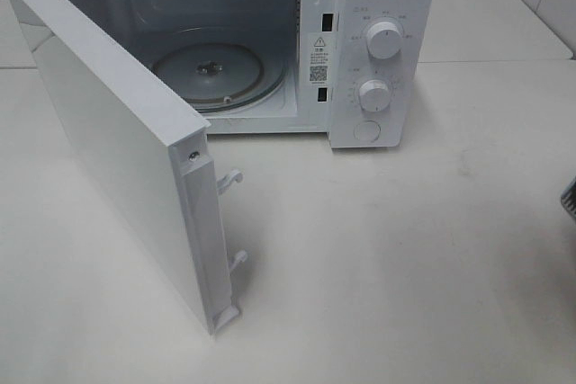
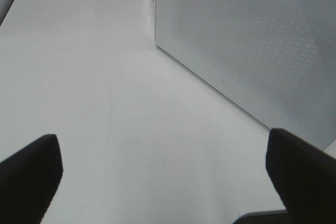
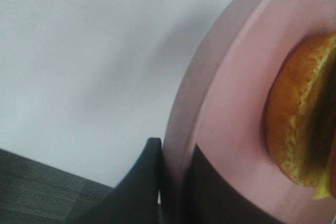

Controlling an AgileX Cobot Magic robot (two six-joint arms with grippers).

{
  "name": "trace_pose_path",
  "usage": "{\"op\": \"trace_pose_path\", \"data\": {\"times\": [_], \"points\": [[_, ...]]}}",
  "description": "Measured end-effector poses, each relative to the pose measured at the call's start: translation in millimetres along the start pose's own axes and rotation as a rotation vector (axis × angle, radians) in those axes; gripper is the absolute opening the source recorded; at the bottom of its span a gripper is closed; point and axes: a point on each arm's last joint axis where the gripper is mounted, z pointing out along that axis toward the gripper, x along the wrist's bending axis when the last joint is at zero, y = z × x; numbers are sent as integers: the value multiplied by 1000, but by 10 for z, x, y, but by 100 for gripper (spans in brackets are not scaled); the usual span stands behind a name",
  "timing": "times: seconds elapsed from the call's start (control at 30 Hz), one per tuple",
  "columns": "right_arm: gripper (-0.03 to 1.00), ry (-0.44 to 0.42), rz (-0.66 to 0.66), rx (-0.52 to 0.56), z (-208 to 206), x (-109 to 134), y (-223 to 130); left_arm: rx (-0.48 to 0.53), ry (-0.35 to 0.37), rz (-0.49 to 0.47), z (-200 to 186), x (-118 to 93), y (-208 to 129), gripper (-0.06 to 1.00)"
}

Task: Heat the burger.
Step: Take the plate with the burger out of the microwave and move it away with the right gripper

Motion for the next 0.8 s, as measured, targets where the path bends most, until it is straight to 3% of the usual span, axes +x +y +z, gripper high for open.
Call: {"op": "trace_pose_path", "data": {"times": [0.47,0.8], "points": [[8,-32,256,136,425,251,464,0,0,0,0,0,0,97],[8,-79,274,188,784,440,658,0,0,0,0,0,0,97]]}}
